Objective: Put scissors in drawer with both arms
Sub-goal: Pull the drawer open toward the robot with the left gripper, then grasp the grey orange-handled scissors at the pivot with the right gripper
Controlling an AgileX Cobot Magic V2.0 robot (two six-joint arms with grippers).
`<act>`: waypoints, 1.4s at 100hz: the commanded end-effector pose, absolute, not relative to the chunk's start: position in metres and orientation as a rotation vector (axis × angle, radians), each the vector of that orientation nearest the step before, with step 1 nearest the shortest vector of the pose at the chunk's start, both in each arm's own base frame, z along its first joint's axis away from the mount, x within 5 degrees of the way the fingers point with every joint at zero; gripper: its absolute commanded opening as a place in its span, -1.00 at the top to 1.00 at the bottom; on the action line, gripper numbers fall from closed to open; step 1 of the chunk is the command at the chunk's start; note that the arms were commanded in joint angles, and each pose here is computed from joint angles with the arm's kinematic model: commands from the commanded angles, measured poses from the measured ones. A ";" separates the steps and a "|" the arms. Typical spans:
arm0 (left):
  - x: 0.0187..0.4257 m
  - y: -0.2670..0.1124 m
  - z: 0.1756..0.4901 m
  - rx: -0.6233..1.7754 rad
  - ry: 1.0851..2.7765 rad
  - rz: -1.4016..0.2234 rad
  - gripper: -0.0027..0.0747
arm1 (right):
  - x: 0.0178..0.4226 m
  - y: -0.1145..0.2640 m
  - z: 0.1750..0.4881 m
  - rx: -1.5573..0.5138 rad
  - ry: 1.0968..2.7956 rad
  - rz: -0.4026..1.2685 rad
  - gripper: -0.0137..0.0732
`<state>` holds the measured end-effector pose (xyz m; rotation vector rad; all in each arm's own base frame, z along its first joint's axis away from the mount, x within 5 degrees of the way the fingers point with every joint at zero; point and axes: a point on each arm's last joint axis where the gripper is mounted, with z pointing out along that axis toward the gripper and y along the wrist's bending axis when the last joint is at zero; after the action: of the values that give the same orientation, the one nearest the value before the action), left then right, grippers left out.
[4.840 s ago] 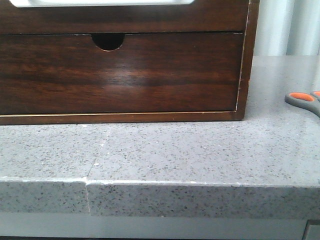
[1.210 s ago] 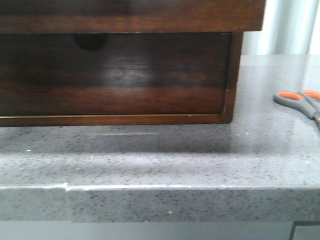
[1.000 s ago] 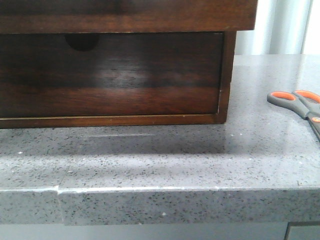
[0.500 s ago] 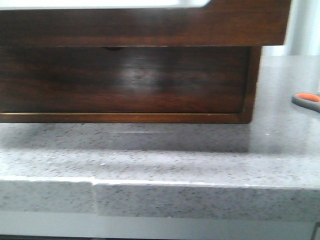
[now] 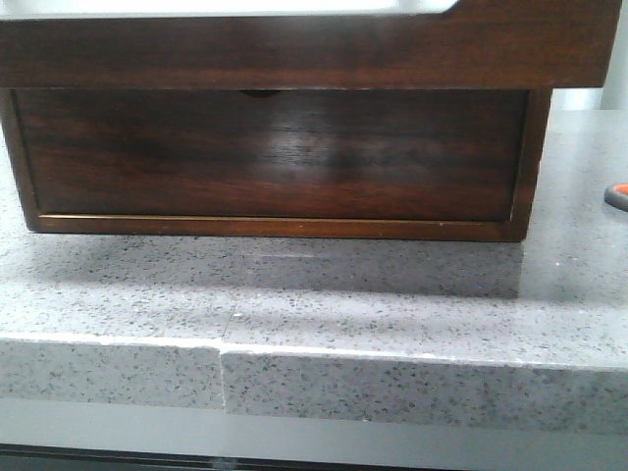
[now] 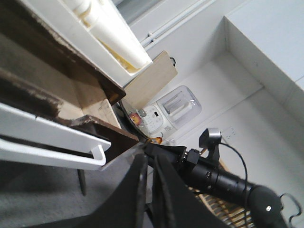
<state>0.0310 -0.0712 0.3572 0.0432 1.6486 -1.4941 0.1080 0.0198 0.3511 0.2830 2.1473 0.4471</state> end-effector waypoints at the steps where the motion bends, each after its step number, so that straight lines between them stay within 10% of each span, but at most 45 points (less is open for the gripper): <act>1: 0.023 -0.070 0.381 0.150 1.591 -1.404 0.98 | 0.123 0.010 0.370 0.272 2.216 0.275 -0.24; 30: -0.002 -0.057 0.423 0.414 1.559 -0.921 0.98 | 0.195 0.005 0.358 0.278 2.480 0.136 -0.25; 140: -0.007 -0.055 0.430 0.438 1.531 -0.910 0.98 | 0.287 0.007 0.259 0.378 2.759 0.106 -0.24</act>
<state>-0.0070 -0.0559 0.4174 0.4730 1.5984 -0.8761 0.2811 0.0075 0.2463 0.3762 2.8359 0.0973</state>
